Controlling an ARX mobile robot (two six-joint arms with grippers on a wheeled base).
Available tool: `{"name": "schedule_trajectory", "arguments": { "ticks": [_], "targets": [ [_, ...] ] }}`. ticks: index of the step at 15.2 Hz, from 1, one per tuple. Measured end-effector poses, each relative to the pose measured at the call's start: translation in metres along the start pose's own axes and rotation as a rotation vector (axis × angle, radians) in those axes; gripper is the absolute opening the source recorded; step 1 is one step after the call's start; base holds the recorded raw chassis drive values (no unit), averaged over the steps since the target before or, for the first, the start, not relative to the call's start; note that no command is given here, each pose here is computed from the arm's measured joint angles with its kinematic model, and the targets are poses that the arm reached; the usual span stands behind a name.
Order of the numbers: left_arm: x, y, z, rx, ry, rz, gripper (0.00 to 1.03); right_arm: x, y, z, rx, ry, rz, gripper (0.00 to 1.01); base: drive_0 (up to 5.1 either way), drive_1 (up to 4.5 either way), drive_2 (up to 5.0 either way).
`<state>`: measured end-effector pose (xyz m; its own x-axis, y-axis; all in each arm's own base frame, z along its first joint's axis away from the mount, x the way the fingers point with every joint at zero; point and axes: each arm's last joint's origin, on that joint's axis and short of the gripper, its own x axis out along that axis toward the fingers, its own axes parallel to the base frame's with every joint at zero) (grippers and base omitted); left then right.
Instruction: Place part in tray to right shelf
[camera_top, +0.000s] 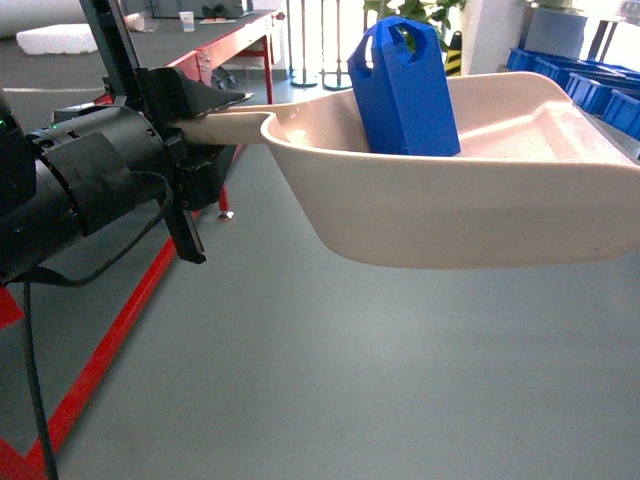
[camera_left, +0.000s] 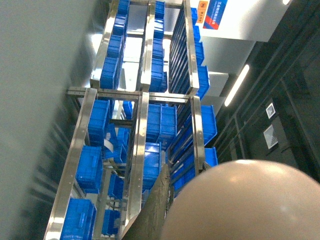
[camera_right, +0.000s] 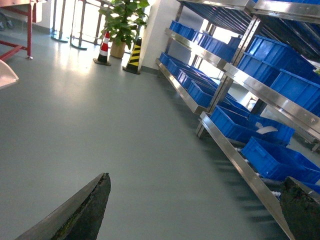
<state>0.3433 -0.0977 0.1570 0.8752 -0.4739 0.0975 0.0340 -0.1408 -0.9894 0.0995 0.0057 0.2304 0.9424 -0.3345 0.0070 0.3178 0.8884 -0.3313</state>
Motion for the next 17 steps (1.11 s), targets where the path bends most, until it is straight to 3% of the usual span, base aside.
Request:
{"name": "schedule_trajectory", "arguments": {
  "ticks": [17],
  "targets": [
    [0.0002,0.0002,-0.001,0.0,0.005,0.0,0.12,0.0,0.0,0.0,0.0,0.0,0.0,0.98,0.0,4.36,-4.3]
  ]
}}
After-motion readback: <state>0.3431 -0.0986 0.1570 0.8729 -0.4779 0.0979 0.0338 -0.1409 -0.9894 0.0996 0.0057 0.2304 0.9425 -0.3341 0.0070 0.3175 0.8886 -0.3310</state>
